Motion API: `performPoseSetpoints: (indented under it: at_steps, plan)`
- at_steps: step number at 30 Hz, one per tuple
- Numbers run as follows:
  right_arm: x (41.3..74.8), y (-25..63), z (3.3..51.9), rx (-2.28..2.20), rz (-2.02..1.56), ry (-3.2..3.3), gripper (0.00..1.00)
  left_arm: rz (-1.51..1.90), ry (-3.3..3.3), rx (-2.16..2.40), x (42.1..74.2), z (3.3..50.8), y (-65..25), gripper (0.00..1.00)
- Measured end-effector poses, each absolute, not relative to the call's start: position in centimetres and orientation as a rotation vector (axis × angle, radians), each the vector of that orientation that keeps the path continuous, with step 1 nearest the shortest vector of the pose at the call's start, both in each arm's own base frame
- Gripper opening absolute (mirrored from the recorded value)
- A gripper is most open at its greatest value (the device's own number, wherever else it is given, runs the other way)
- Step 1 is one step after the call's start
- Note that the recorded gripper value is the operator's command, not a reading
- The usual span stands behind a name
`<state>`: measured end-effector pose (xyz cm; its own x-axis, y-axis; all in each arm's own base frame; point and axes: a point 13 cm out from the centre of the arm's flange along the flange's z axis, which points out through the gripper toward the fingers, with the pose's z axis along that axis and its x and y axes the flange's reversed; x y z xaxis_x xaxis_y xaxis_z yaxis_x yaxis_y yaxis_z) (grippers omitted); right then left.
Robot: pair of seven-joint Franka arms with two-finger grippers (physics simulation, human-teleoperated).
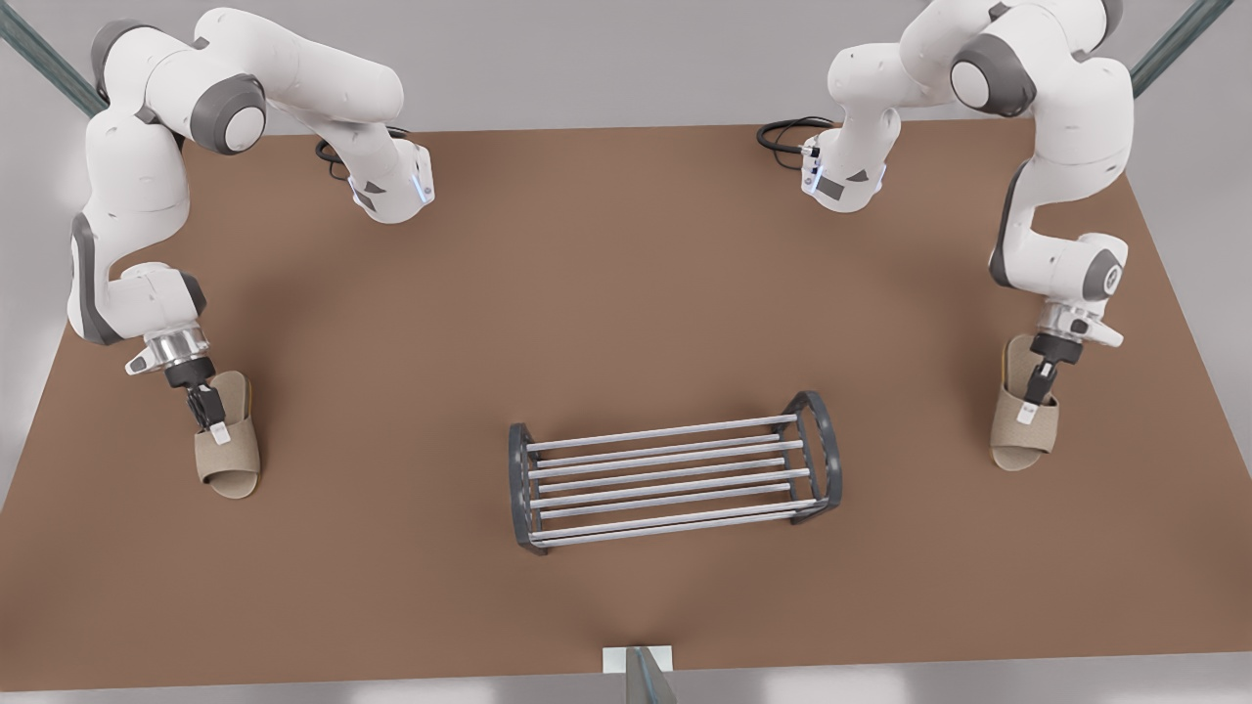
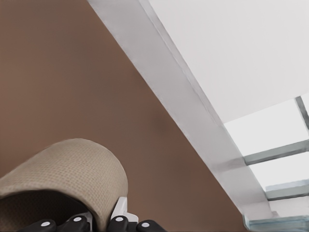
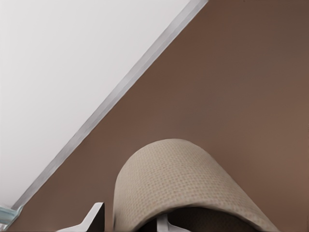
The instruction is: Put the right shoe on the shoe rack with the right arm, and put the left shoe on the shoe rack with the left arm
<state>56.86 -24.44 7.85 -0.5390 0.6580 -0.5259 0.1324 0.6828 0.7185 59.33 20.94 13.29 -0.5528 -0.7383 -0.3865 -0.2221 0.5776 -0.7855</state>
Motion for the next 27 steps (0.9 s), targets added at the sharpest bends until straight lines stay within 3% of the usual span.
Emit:
performPoseSetpoints:
  at_steps: [3, 6, 13, 16, 18, 23, 27]
  plan:
    - [56.9, -24.4, 7.9, 0.593, 0.790, 2.056, 0.45, -0.965, 2.040, -0.642, 62.9, 18.0, 17.2, 0.24]
    - [56.9, -24.3, 7.9, 0.581, 0.786, 2.056, 0.43, -1.022, 2.008, -0.461, 66.4, 25.7, 12.2, 0.23]
    - [57.9, -23.5, 10.0, 0.545, 0.789, 2.030, 0.43, -1.087, 2.059, -0.066, 72.4, 38.6, -8.6, 0.21]
    - [58.3, -23.2, 10.8, 0.534, 0.781, 2.027, 0.42, -1.052, 2.136, 0.007, 72.0, 39.9, -17.6, 0.21]
    - [58.2, -23.2, 10.8, 0.534, 0.775, 2.030, 0.21, -1.029, 2.168, 0.003, 71.3, 40.2, -22.9, 0.21]
    - [59.0, -22.4, 12.6, 0.510, 0.772, 2.015, 0.21, -0.991, 2.184, -0.134, 69.5, 41.5, -32.0, 0.21]
    - [61.2, -19.5, 18.4, 0.441, 0.780, 1.966, 0.21, -0.962, 2.178, -0.279, 68.0, 39.9, -39.2, 0.21]
